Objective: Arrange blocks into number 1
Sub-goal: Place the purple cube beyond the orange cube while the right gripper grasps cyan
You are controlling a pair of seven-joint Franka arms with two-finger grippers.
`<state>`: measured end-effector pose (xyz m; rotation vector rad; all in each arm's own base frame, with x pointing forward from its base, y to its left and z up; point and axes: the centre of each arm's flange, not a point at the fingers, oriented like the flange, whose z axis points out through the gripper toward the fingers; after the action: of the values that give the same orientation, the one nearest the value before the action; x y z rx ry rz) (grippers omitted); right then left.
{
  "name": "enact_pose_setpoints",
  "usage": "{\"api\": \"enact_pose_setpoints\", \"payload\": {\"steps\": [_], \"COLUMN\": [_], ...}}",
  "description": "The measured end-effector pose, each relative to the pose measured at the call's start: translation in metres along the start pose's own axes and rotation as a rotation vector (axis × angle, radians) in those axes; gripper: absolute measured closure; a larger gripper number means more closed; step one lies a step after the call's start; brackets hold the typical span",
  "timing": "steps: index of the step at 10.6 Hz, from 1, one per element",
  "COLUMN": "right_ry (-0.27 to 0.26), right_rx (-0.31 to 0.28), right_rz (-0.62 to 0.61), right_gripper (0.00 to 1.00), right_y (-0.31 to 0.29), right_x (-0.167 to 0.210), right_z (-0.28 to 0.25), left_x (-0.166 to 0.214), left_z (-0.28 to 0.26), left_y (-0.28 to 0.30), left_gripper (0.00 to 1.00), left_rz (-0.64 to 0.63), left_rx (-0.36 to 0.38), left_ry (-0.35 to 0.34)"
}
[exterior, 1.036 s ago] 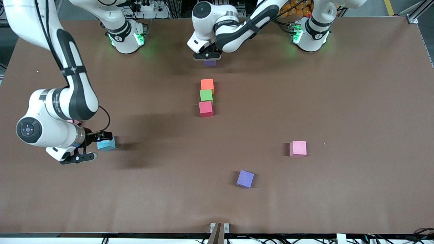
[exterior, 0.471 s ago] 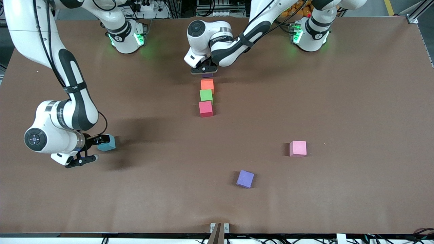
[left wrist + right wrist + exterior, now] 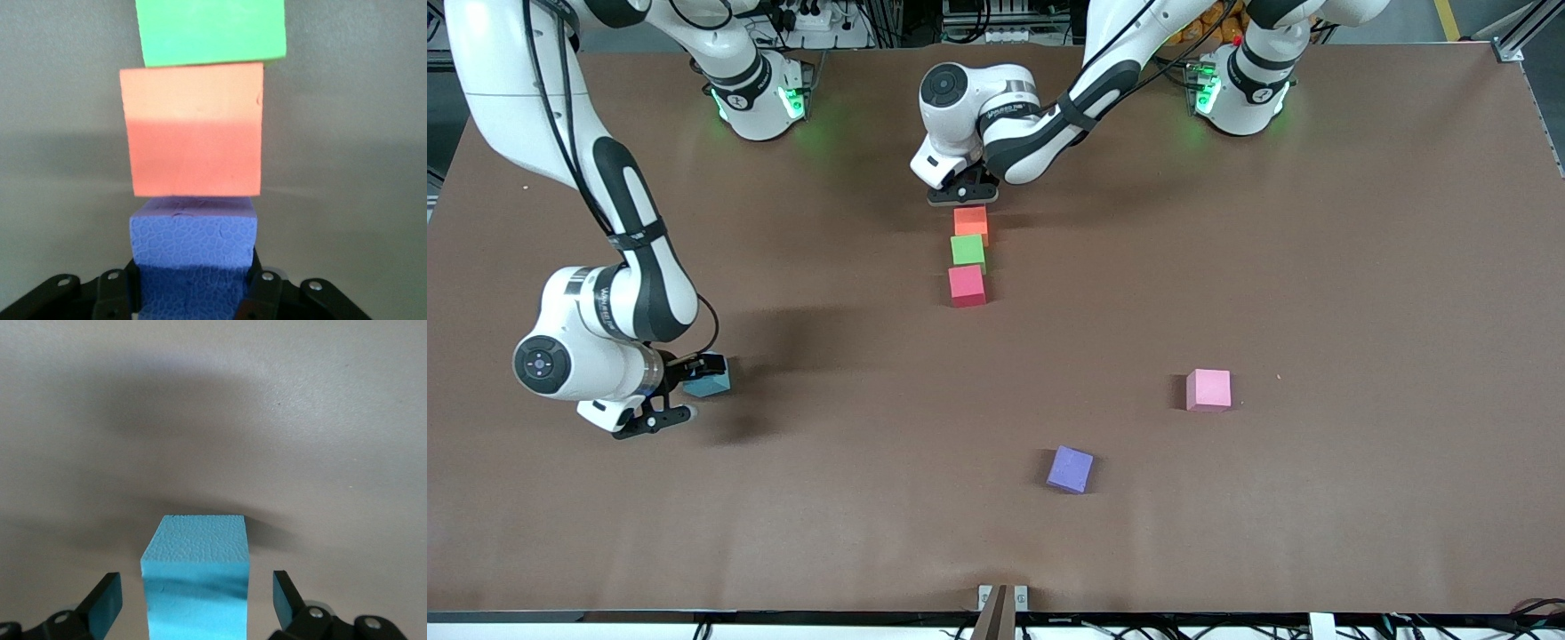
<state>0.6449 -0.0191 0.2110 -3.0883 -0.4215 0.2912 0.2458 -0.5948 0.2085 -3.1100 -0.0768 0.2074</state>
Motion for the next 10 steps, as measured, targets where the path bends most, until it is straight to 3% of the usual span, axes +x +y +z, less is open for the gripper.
{"api": "enact_pose_setpoints", "payload": {"steps": [3,6,7,10], "right_ry": [0.01,0.018,0.018,0.018], "right_rx": [-0.005,-0.006,-0.006,-0.004], "right_rz": [-0.027,-0.057,-0.058,-0.062], "right_gripper": [0.01,0.42,0.43,0.44], "right_y": [0.0,0.011,0.011,0.011], "right_x": [-0.002,-0.005,-0.006,-0.003], "right_z": [0.01,0.015,0.015,0.004], "left_x": [0.004,0.02,0.024,0.021], "left_z": [0.002,0.001,0.001,0.001], "left_y": [-0.002,-0.003,-0.002,0.001], "left_gripper": [0.45,0.45,0.44,0.12], "left_rz": [0.015,0.005,0.008,0.023], "left_rx": [0.003,0.0,-0.003,-0.004], "left_ry": [0.002,0.013,0.013,0.012]}}
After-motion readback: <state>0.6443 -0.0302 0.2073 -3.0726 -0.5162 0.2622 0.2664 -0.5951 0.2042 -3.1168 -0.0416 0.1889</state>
